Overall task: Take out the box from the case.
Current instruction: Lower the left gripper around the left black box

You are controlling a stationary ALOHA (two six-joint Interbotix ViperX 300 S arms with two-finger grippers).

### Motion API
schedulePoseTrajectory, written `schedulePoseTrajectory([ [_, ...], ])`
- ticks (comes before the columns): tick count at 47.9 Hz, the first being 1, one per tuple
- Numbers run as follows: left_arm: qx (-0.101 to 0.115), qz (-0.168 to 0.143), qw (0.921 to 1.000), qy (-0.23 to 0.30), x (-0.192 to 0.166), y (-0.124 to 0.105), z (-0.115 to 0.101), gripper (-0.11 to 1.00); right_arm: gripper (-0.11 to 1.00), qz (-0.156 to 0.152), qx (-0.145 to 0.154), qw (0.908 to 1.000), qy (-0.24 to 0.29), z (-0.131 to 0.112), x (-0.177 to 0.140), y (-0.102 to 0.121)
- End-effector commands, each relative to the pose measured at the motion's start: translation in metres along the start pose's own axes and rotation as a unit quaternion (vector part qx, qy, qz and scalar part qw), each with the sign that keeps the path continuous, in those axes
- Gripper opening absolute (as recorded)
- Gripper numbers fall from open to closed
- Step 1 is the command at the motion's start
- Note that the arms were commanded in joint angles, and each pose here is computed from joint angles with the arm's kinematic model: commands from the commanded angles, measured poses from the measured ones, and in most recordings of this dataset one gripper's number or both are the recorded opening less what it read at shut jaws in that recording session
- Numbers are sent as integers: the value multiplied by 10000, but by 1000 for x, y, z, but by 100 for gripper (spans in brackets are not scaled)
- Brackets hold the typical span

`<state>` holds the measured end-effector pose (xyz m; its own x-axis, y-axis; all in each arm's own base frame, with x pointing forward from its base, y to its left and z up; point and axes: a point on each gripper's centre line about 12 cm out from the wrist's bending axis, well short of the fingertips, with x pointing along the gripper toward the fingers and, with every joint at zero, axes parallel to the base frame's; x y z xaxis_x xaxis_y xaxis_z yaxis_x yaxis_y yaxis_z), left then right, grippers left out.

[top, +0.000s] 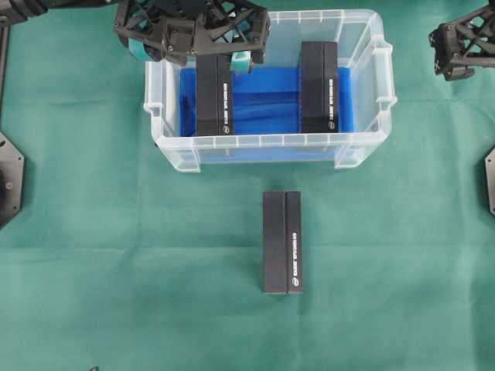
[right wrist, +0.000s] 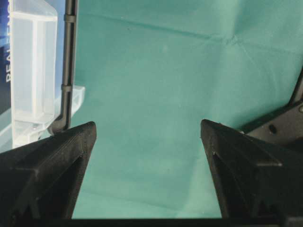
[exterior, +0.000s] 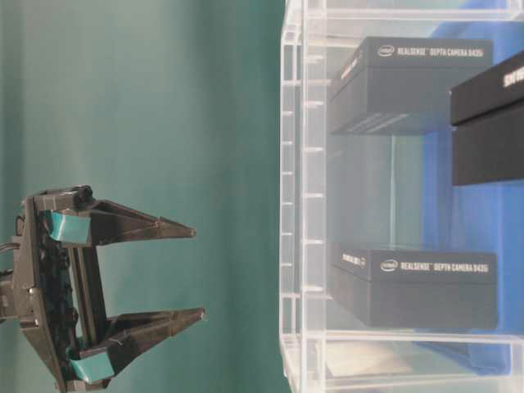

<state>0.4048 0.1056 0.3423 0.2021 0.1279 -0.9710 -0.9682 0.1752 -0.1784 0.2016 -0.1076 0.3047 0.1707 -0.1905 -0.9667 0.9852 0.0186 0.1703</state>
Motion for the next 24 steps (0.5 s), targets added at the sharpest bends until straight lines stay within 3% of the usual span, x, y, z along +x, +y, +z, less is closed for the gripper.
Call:
schedulePoseTrajectory([
  [1,6,-151,9999,-81,-10,-1,-1,98,87,64,15,10000,-24,1,-3,1],
  [24,-32,-63,10000,-37,24,3,-6,98,87,33,9,10000,-18,0,-1,0],
])
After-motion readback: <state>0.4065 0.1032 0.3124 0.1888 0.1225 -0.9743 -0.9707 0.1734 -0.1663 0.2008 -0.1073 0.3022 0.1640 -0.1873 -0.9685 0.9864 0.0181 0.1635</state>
